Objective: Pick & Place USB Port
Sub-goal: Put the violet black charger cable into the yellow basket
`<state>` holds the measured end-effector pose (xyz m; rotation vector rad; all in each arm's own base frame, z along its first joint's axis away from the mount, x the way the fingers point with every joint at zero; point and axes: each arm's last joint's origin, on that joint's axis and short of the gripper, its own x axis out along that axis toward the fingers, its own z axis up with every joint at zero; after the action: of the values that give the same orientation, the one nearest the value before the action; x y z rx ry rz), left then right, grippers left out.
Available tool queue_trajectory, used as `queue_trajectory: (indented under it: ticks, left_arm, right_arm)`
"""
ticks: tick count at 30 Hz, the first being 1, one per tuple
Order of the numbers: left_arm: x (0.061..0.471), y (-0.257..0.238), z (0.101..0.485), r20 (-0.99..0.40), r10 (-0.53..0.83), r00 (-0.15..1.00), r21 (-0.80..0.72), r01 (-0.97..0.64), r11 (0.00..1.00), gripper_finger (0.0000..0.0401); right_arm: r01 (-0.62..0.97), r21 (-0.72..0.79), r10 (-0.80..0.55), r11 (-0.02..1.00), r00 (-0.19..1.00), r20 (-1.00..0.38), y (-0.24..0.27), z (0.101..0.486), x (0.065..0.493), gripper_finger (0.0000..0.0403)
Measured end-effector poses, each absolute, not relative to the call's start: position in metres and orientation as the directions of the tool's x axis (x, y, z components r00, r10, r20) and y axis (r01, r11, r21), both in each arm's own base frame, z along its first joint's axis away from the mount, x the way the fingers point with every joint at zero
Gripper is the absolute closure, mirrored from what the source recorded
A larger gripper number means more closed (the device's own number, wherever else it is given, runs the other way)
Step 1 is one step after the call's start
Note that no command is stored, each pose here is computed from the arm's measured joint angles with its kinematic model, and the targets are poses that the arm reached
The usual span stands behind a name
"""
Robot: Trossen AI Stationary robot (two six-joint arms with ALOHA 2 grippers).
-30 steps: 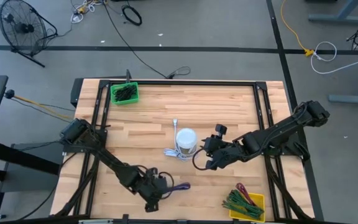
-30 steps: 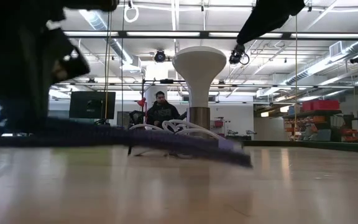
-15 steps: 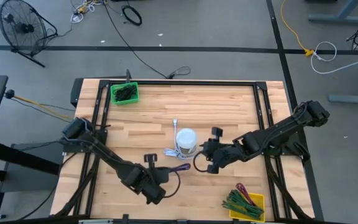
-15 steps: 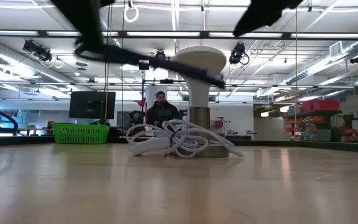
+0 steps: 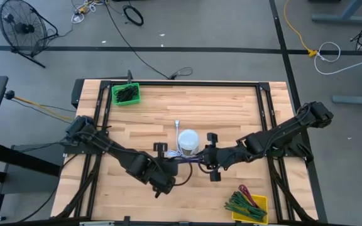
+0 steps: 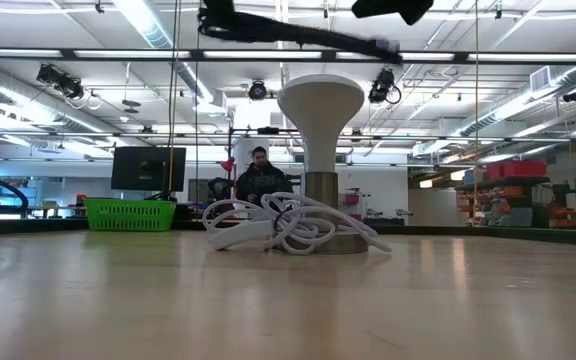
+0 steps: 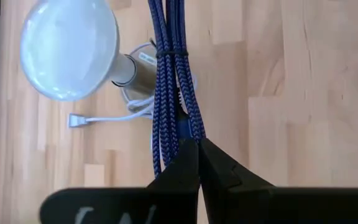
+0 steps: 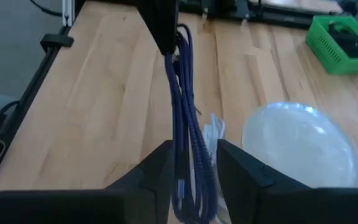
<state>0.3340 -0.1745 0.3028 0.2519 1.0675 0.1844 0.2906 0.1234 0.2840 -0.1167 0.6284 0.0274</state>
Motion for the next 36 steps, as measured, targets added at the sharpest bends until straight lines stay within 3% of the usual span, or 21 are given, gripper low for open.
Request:
queue_trajectory:
  ticks: [11,17,24,36]
  left_arm:
    - [0.341,-0.159,0.307,-0.835,0.295,0.465,0.335,0.004,0.942,0.04]
    - [0.341,-0.155,0.307,-0.83,0.325,0.453,0.372,0.016,0.928,0.04]
    - [0.341,-0.151,0.307,-0.827,0.348,0.441,0.392,0.01,0.92,0.04]
    - [0.34,-0.156,0.307,-0.827,0.34,0.448,0.39,0.022,0.92,0.04]
  right_arm:
    - [-0.023,-0.099,-0.038,0.995,0.819,-0.573,0.101,0.282,0.305,0.0179]
    - [-0.042,-0.075,-0.011,0.996,0.801,-0.599,0.097,0.27,0.317,0.0149]
    - [-0.074,-0.077,0.012,0.994,0.797,-0.604,0.099,0.266,0.32,0.0148]
    - [-0.064,-0.1,-0.015,0.993,0.767,-0.641,0.1,0.254,0.324,0.0189]
